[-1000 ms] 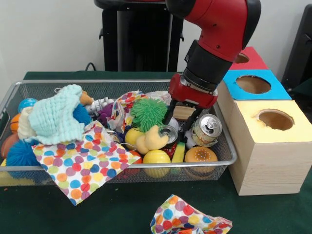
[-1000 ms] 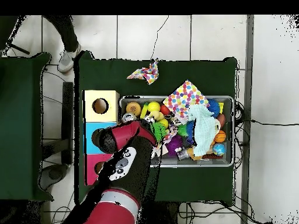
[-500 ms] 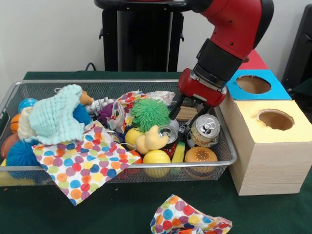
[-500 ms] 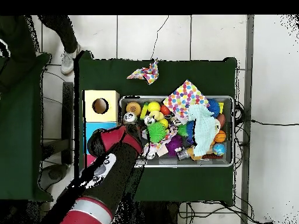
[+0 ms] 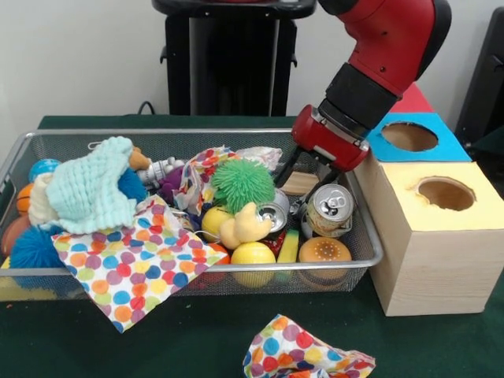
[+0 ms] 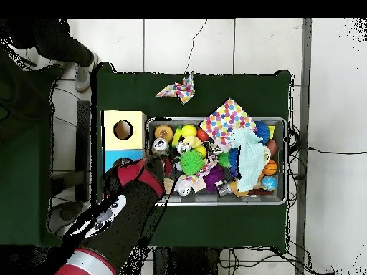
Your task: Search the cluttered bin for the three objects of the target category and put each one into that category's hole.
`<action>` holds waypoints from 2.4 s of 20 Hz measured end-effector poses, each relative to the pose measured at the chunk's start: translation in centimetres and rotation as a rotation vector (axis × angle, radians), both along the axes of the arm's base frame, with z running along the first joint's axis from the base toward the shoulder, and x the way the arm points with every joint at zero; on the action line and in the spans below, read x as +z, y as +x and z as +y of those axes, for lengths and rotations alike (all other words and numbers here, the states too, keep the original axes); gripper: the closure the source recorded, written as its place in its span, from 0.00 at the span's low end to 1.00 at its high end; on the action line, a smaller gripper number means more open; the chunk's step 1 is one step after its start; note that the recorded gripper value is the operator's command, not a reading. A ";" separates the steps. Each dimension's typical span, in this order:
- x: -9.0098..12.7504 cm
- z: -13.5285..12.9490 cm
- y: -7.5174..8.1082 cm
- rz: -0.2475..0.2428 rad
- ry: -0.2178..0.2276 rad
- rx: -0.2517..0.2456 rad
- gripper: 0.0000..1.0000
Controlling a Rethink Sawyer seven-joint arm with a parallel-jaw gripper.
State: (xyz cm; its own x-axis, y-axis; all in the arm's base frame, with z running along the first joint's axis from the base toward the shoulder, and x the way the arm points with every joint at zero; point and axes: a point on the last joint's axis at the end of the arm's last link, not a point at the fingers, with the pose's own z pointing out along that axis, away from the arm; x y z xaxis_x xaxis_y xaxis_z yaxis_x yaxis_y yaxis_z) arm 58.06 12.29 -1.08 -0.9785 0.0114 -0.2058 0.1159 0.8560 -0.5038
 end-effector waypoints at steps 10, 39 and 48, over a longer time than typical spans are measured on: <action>-0.8 -0.8 0.6 -0.086 0.012 -0.001 0.00; -2.6 -0.8 2.0 -0.239 0.055 -0.017 1.00; 0.7 -2.5 2.8 -0.215 0.092 -0.108 1.00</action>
State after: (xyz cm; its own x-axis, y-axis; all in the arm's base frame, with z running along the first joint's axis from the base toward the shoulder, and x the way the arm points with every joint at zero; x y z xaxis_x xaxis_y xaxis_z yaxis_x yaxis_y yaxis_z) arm 60.83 9.81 -0.37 -0.9043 0.1417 -0.4026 0.3054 0.8738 -0.3785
